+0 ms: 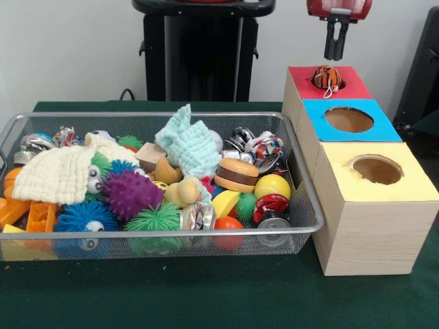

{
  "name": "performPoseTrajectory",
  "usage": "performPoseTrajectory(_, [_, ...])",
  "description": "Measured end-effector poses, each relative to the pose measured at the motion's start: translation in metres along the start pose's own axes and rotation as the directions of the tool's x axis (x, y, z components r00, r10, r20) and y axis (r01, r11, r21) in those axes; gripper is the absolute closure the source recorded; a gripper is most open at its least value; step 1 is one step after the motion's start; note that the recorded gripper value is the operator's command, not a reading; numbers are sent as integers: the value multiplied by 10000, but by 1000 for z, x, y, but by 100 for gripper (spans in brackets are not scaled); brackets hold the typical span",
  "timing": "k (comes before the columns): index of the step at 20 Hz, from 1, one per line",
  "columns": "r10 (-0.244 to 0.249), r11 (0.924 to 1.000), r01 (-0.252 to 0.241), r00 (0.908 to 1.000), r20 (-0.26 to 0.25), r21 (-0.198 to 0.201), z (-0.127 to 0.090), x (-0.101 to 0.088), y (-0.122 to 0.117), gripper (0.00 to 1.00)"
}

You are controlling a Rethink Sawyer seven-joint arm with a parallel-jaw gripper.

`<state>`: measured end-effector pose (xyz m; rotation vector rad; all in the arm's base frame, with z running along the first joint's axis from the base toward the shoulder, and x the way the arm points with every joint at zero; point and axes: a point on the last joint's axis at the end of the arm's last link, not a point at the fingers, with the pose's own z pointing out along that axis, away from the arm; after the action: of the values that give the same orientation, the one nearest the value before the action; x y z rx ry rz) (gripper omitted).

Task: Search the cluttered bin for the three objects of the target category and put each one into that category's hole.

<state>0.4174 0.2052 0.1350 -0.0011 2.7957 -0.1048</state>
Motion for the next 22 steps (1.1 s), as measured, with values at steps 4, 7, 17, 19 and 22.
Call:
performPoseTrajectory(4, [261,9995,-260,9997,-30,171,13,-2,-15,100])
performPoseTrajectory(7, [327,9990,-331,9994,125,290,22,-3,-22,100])
performPoseTrajectory(17, [222,9990,-246,9979,606,384,39,-1,-21,100])
performPoseTrajectory(19, [201,9990,-224,9980,591,382,40,0,-20,100])
performPoseTrajectory(22, [100,9993,-120,9984,560,356,40,3,-16,100])
